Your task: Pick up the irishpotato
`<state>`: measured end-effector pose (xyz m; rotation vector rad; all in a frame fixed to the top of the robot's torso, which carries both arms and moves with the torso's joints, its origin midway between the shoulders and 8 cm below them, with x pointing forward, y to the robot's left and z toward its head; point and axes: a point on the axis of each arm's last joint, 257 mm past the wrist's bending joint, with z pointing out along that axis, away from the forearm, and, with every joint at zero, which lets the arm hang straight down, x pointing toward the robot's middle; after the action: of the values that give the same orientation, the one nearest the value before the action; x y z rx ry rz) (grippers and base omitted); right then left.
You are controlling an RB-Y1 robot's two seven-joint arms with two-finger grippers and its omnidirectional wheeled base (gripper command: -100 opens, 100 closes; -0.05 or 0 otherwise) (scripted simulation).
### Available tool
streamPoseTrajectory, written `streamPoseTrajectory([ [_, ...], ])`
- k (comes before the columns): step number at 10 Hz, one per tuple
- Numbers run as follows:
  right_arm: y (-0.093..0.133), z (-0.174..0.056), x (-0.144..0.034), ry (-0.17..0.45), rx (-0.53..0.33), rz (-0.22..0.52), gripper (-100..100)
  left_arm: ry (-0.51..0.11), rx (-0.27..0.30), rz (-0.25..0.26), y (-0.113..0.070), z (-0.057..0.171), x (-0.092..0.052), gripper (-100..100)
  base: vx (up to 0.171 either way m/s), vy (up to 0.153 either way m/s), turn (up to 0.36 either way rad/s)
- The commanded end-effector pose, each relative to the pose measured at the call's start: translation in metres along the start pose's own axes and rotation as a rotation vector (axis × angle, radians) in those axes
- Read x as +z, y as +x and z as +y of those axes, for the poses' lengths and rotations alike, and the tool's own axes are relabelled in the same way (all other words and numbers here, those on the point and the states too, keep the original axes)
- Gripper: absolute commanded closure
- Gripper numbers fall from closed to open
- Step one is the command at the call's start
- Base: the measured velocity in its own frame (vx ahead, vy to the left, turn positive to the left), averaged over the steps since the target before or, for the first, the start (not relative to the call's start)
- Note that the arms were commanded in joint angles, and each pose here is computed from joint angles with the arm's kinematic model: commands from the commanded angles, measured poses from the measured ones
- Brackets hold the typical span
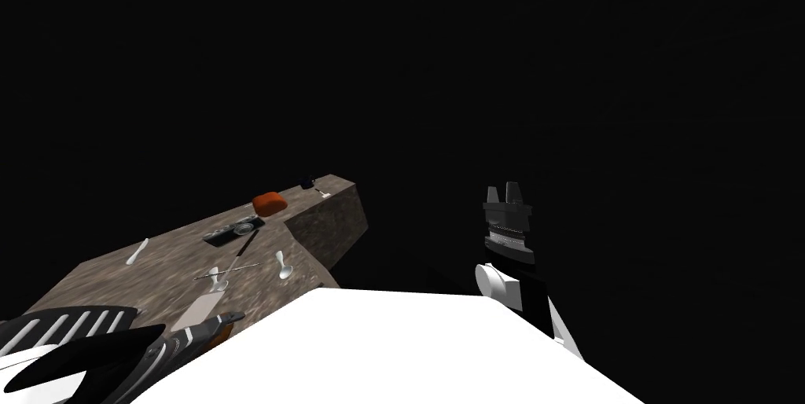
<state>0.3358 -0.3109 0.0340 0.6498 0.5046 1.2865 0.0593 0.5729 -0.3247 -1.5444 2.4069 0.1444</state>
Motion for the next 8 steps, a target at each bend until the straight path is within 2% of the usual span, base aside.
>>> streamPoseTrajectory([
  [1, 0.000, 0.000, 0.000, 0.000, 0.000, 0.000, 0, 0.001, -0.002, -0.002, 0.000, 0.004, 0.003, -100, 0.011, -0.017, -0.015],
  [6, 0.000, 0.000, 0.000, 0.000, 0.000, 0.000, 0, 0.002, -0.006, -0.006, 0.001, 0.013, 0.008, -100, 0.010, -0.009, -0.014],
  [7, 0.000, 0.000, 0.000, 0.000, 0.000, 0.000, 0, 0.002, -0.006, -0.006, 0.001, 0.013, 0.009, 100, 0.000, 0.000, 0.000],
  [8, 0.000, 0.000, 0.000, 0.000, 0.000, 0.000, 0, 0.001, -0.007, -0.006, 0.001, 0.013, 0.009, 100, 0.000, 0.000, 0.000],
])
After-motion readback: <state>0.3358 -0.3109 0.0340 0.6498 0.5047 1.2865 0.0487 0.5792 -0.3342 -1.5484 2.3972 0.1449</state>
